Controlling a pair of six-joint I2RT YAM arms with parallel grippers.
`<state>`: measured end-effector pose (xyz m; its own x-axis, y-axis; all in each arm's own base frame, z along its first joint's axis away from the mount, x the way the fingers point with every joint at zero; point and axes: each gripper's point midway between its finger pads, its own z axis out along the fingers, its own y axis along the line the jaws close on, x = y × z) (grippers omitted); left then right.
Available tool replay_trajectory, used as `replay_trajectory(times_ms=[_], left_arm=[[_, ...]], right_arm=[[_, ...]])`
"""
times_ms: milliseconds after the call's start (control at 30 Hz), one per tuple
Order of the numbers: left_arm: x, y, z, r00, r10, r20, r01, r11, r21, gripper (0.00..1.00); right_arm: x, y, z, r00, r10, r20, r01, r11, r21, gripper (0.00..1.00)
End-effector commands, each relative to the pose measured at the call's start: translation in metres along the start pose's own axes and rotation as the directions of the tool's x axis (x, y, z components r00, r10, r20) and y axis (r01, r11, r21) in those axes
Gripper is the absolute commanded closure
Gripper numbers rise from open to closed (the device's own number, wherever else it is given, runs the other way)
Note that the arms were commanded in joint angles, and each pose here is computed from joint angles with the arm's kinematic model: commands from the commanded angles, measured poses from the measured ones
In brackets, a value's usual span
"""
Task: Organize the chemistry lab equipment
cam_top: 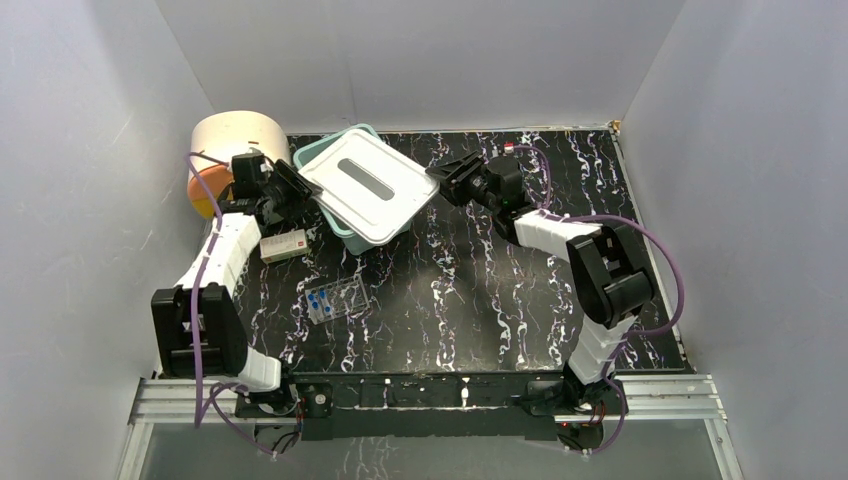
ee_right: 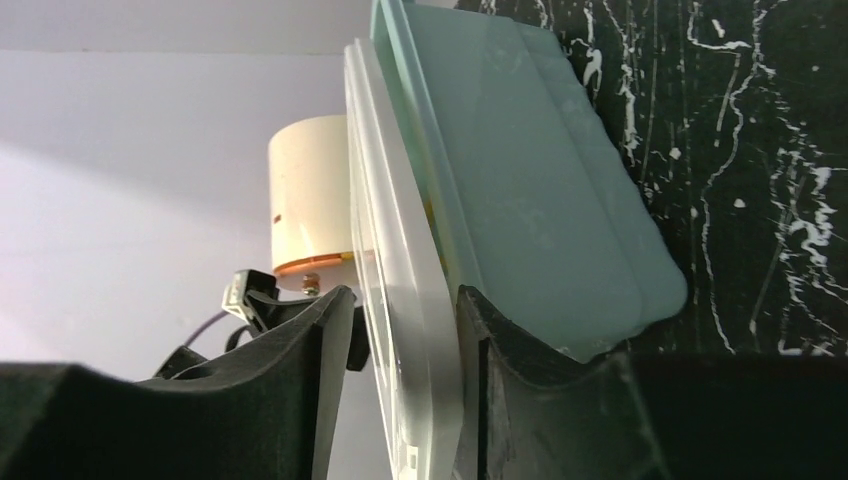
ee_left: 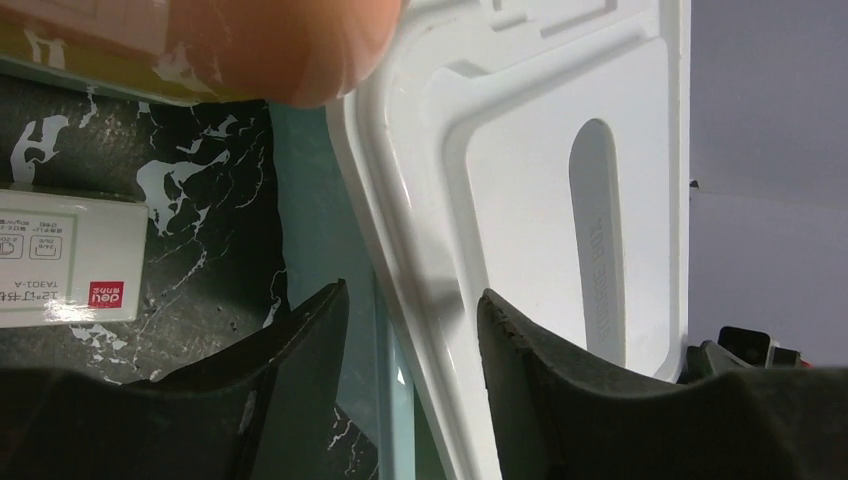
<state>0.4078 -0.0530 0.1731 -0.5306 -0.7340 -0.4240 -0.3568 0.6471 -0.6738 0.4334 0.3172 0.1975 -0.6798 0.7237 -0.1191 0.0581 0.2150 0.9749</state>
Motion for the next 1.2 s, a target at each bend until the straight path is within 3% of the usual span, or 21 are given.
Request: replay_trajectory(times_ms=[0,300,433,700,833,1000,1167], left_arm=[[-0.017,-0.015,-0.003,0.998,0.056,0.033,-0.057,0.998,0.03,0.54],[-0.027,-0.017,-0.005,0.994,0.102,0.043,-0.102,0.995,-0.003,0.46],[-0.027,-0.012,-0.008,0.993,0.113,0.033,-0.112,0.993,-0.037,0.41],[-0.02,-0.011,-0.013,0.993,0.116,-0.004,-0.116,0.992,-0.042,0.37],[-0.016,-0.013,-0.008,0.993,0.113,-0.029,-0.113,0.993,-0.021,0.47],[-0.016,-0.012,0.001,0.993,0.115,-0.042,-0.115,0.993,-0.018,0.61],[-0.019,-0.013,0.005,0.991,0.125,-0.043,-0.126,0.992,-0.02,0.66]], right_arm=[[-0.001,0.034,-0.016,0.994,-0.11,0.006,0.111,0.993,-0.035,0.46],[0.0,0.015,-0.03,0.938,-0.341,-0.062,0.345,0.936,0.068,0.25],[0.01,0.01,-0.033,0.873,-0.458,-0.165,0.472,0.88,0.053,0.25],[0.025,0.012,-0.039,0.804,-0.519,-0.291,0.545,0.838,0.011,0.28],[0.026,0.008,-0.041,0.776,-0.536,-0.333,0.58,0.814,0.04,0.31],[0.036,0.006,-0.039,0.749,-0.545,-0.376,0.599,0.8,0.032,0.44],[0.048,0.004,-0.037,0.741,-0.53,-0.413,0.59,0.807,0.022,0.49]])
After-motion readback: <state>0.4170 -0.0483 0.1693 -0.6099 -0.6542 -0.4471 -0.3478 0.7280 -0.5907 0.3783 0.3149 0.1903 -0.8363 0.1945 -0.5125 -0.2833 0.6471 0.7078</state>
